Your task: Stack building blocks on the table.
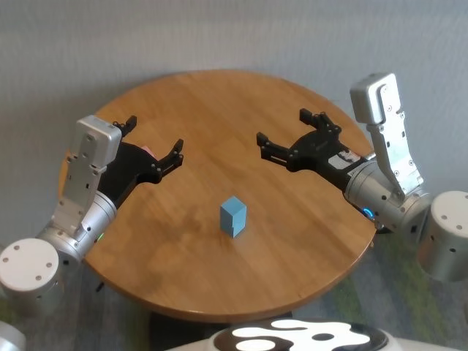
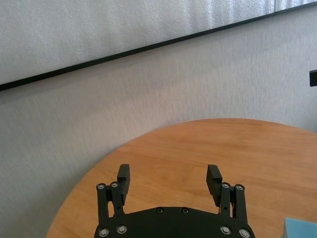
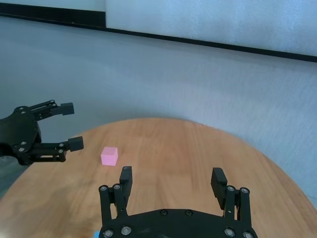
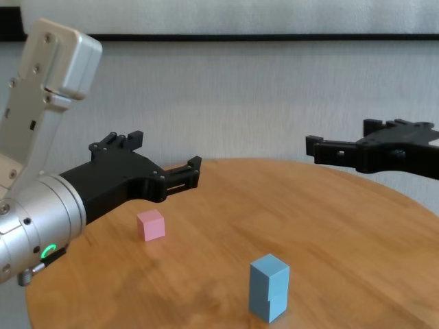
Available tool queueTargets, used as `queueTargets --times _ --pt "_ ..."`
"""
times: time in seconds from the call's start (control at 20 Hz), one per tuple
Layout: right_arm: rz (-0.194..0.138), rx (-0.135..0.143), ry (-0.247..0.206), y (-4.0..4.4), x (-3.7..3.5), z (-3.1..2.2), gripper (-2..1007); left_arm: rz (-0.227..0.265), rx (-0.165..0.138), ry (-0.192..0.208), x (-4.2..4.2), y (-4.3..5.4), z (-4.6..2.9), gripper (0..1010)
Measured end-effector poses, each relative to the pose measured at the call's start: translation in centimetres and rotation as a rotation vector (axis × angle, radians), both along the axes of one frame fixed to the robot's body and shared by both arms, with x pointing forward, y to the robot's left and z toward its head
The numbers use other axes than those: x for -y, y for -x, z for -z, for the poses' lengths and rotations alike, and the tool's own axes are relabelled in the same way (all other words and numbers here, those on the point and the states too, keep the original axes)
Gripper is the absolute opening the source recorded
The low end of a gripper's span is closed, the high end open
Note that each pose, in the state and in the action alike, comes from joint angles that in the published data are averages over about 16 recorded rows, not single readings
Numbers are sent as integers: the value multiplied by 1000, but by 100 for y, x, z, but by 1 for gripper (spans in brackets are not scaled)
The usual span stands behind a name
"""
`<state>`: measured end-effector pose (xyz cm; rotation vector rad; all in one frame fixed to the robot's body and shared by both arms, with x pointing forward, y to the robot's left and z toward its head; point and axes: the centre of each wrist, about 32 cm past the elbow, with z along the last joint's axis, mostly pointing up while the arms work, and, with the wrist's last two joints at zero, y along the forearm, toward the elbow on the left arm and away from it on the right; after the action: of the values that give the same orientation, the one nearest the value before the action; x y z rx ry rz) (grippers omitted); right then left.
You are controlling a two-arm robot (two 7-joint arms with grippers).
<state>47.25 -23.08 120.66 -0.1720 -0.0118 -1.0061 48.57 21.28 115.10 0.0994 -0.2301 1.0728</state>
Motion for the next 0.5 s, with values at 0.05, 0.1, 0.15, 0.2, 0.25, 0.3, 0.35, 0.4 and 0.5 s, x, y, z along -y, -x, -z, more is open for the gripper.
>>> queueTargets --times 0.05,0.1,0.15,0.2,0.25,0.3,0.35,0.4,0.5 --pt "-17 3 -2 -17 21 16 1005 0 0 0 0 0 0 1002" --pt "-35 6 -3 -35 43 34 1005 0 0 0 0 0 0 1002" --pt "-53 7 -5 -53 67 50 1005 0 0 0 0 0 0 1001" --pt "-70 9 -7 -71 92 66 1005 0 0 0 0 0 0 1001" --pt "-85 11 -10 -88 116 81 1005 0 0 0 0 0 0 1001" --pt "-99 13 -12 -105 141 94 1005 0 0 0 0 0 0 1001" --pt "-109 15 -16 -122 164 104 1005 0 0 0 0 0 0 1002" --pt "-117 17 -18 -136 184 112 1005 0 0 0 0 0 0 1002" --pt "-128 20 -22 -161 216 123 1005 0 0 0 0 0 0 1002"
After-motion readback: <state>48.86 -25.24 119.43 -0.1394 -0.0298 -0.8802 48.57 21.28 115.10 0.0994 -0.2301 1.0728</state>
